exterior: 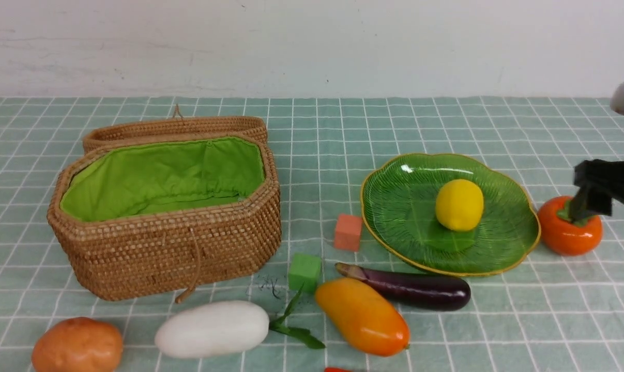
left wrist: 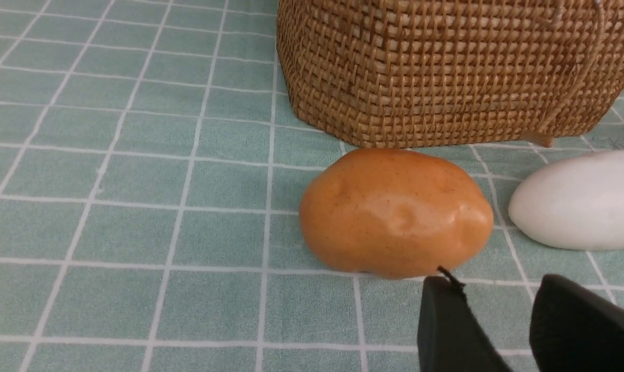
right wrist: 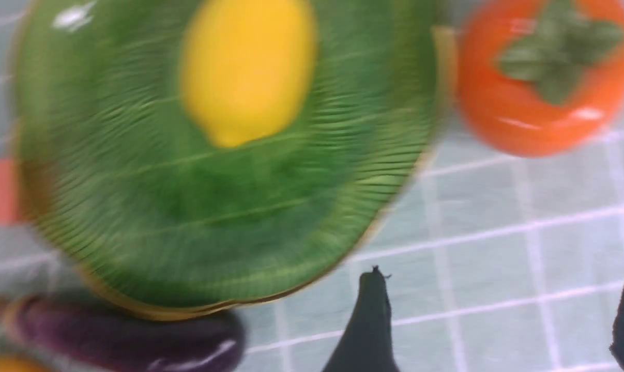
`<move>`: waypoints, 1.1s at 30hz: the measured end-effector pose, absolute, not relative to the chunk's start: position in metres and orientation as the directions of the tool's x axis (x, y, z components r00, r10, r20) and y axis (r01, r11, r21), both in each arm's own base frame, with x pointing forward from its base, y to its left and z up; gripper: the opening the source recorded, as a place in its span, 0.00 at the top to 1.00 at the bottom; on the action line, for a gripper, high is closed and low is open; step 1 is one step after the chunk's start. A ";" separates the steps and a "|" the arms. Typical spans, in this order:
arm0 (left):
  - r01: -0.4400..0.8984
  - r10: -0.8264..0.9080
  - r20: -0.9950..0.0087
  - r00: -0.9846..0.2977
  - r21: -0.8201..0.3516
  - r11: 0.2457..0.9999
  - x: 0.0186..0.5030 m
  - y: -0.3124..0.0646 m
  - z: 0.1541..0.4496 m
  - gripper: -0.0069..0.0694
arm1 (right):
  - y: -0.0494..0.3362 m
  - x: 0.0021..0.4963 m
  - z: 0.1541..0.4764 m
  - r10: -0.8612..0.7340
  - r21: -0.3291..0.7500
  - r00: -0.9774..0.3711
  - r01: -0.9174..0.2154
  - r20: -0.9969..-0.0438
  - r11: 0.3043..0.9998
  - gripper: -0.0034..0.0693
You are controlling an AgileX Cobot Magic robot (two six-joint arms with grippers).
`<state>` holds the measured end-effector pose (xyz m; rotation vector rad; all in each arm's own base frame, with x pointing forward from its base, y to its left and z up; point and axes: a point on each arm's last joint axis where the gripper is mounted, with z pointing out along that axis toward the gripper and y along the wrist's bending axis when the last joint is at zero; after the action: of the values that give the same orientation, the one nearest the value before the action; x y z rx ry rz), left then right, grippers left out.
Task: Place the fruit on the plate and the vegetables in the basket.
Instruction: Grab a tomato with your right arm and place it on the plate on the right.
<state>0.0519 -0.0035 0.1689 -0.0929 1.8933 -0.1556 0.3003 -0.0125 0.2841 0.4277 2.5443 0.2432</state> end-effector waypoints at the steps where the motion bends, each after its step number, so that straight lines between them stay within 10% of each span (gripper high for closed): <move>1: 0.013 -0.142 -0.936 -0.322 -0.154 0.988 0.052 -0.004 0.169 0.60 | -0.023 0.299 0.283 0.387 0.268 -0.788 0.288 -0.479 0.919 0.15; 13: 0.013 -0.142 -0.936 -0.322 -0.154 0.988 0.052 -0.004 0.169 0.60 | -0.123 0.286 0.283 0.733 0.569 -0.532 0.472 -0.425 0.673 0.15; 33: 0.013 -0.142 -0.936 -0.322 -0.154 0.988 0.052 -0.004 0.169 0.60 | -0.125 0.294 0.267 0.691 0.558 -0.586 0.433 -0.423 0.708 0.15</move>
<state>0.0519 -0.0035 0.1689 -0.0929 1.8933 -0.1556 0.2936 -0.1254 0.2667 0.8518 2.2801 0.5317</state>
